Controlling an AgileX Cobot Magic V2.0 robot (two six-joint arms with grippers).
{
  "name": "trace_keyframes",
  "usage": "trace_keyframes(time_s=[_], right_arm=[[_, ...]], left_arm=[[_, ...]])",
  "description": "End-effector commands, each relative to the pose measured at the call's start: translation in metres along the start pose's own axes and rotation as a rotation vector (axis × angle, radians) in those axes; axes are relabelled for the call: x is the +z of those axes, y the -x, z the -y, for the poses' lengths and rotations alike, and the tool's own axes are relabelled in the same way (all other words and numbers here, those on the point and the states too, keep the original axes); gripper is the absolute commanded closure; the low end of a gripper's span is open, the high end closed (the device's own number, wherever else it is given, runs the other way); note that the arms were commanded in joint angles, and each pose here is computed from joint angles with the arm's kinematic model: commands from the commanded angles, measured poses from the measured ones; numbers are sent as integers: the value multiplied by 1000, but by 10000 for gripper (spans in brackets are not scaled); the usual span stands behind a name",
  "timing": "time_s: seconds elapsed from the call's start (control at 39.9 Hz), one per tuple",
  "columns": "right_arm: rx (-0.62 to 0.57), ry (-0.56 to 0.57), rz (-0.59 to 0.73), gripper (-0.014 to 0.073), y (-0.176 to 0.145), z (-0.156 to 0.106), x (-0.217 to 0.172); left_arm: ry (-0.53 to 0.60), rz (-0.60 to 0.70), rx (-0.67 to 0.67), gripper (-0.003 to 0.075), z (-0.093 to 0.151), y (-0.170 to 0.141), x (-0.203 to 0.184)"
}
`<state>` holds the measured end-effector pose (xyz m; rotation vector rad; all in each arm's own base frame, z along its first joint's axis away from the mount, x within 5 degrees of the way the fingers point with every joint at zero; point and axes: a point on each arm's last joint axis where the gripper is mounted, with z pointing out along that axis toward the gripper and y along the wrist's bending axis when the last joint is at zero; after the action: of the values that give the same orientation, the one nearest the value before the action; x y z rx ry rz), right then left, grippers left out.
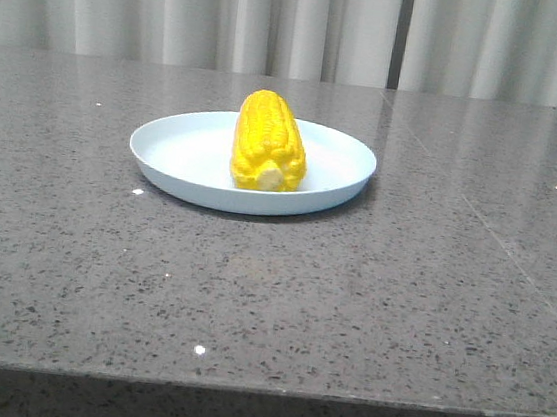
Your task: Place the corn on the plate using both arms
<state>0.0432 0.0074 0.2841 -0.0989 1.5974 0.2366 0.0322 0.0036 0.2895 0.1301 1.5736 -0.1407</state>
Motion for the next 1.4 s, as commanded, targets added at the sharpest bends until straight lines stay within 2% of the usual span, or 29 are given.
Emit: trace_keyframes(time_s=[0.0, 0.53, 0.63, 0.78, 0.83, 0.93, 1.08, 1.38], right_arm=[[-21, 10, 107, 662, 16, -2, -1], [-21, 10, 107, 662, 16, -2, -1], [-21, 10, 107, 662, 16, -2, -1], [-21, 10, 107, 662, 16, -2, -1], [-21, 10, 107, 662, 16, -2, -1], [-21, 10, 107, 662, 16, -2, -1], [-21, 10, 107, 662, 16, -2, -1], [-21, 10, 106, 662, 16, -2, -1]], left_arm=[[-21, 99, -3, 741, 2, 16, -2], [-22, 101, -3, 741, 2, 16, -2], [-45, 91, -41, 741, 4, 14, -2], [-111, 114, 113, 741, 11, 13, -2], [-111, 137, 128, 741, 13, 15, -2], [-59, 203, 106, 741, 12, 14, -4], [43, 248, 69, 741, 8, -5, 1], [150, 99, -14, 741, 1, -59, 18]])
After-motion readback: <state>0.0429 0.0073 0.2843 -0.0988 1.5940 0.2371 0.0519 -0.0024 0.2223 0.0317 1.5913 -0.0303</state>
